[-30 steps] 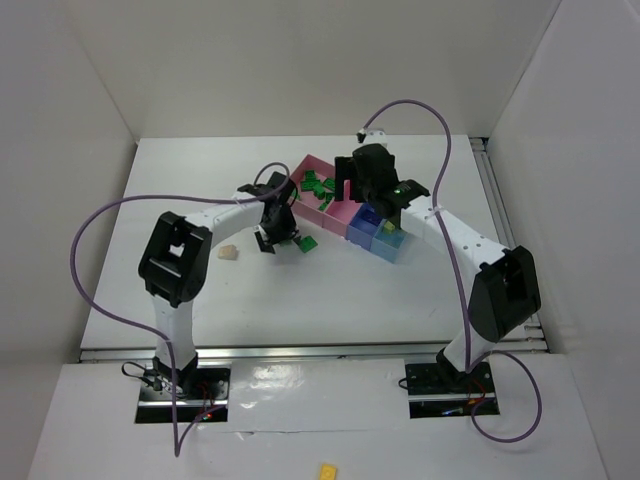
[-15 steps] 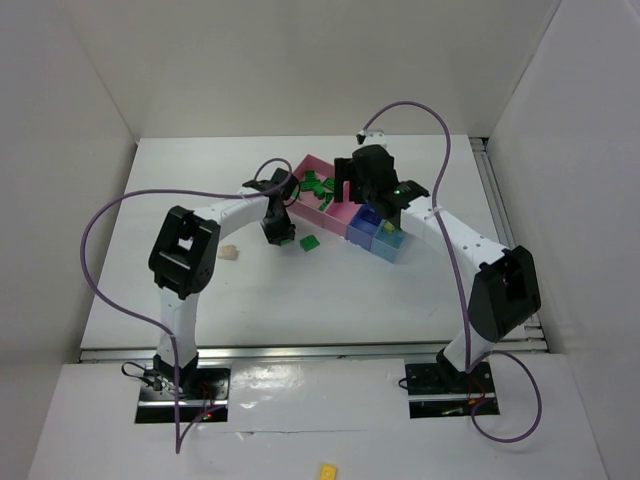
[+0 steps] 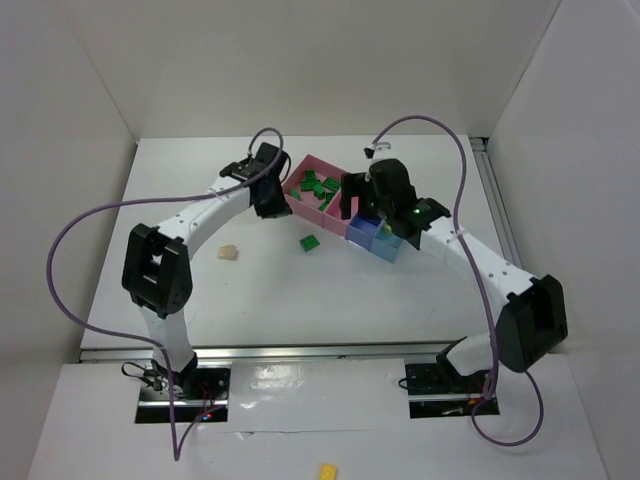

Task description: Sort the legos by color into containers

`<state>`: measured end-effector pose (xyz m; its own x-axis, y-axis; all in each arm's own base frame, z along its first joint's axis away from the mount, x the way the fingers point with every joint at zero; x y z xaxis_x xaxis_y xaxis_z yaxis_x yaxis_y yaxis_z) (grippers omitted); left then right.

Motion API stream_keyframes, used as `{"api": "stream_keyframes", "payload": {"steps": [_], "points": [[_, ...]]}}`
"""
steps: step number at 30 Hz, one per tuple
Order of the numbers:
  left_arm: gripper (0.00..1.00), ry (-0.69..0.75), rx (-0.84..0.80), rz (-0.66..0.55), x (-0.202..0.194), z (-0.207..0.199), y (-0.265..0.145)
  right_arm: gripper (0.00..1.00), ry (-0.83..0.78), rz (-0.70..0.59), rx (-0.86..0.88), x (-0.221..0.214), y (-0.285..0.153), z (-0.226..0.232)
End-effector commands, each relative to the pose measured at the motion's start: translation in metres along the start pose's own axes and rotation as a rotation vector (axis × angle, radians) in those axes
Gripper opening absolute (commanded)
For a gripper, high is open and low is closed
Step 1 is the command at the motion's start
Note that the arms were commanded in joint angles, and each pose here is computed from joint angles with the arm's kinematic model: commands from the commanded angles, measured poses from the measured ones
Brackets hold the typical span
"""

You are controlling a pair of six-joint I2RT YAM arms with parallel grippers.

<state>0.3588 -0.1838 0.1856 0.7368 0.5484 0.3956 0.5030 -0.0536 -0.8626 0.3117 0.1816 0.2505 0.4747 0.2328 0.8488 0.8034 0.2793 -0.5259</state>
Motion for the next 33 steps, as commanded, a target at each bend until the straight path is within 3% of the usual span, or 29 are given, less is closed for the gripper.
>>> {"api": "stream_keyframes", "payload": {"steps": [1,6,9,10,11,14,18,20,26,33], "points": [[0.09,0.076,-0.145,-0.067,0.026,-0.024,-0.041,0.94,-0.009,-0.082,0.106,0.009,-0.026,0.006],[0.09,0.109,-0.262,-0.082,0.048,-0.063,-0.042,0.94,0.003,0.012,0.111,-0.019,-0.042,0.013],[0.15,0.106,-0.298,-0.097,0.062,-0.09,-0.028,0.94,0.02,0.052,0.116,-0.035,-0.047,0.019],[0.24,0.106,-0.313,-0.096,0.067,-0.102,-0.018,0.94,0.022,0.04,0.117,-0.032,-0.05,0.018],[0.57,0.124,-0.331,-0.076,0.067,-0.108,-0.013,0.94,0.022,0.045,0.138,-0.037,-0.053,0.026],[1.0,0.147,-0.35,-0.054,0.077,-0.12,-0.005,0.94,0.011,0.054,0.161,-0.041,-0.055,0.037],[1.0,0.166,-0.358,-0.065,0.077,-0.116,-0.018,0.94,-0.021,0.079,0.197,-0.048,-0.046,0.054],[1.0,0.168,-0.392,-0.111,0.083,-0.113,-0.048,0.94,-0.051,0.077,0.228,-0.053,-0.042,0.067],[0.97,0.16,-0.394,-0.146,0.087,-0.077,-0.101,0.94,-0.106,0.145,0.28,-0.07,-0.006,0.099],[0.94,0.1,-0.288,-0.164,0.078,-0.021,-0.12,0.94,-0.156,0.199,0.274,-0.076,0.036,0.114]]}}
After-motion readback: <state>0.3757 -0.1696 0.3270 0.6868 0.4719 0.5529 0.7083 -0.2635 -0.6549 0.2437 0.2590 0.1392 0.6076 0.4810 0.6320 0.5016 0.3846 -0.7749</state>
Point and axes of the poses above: each gripper's point midway between its finger pads, its own y axis out along the fingers, its own z axis along the line the jaws close on, x = y × z, the point moved 8 cm from there along -y, back along the fingers, and after that the axes turned 15 degrees about -y, right-handed, at the moved point
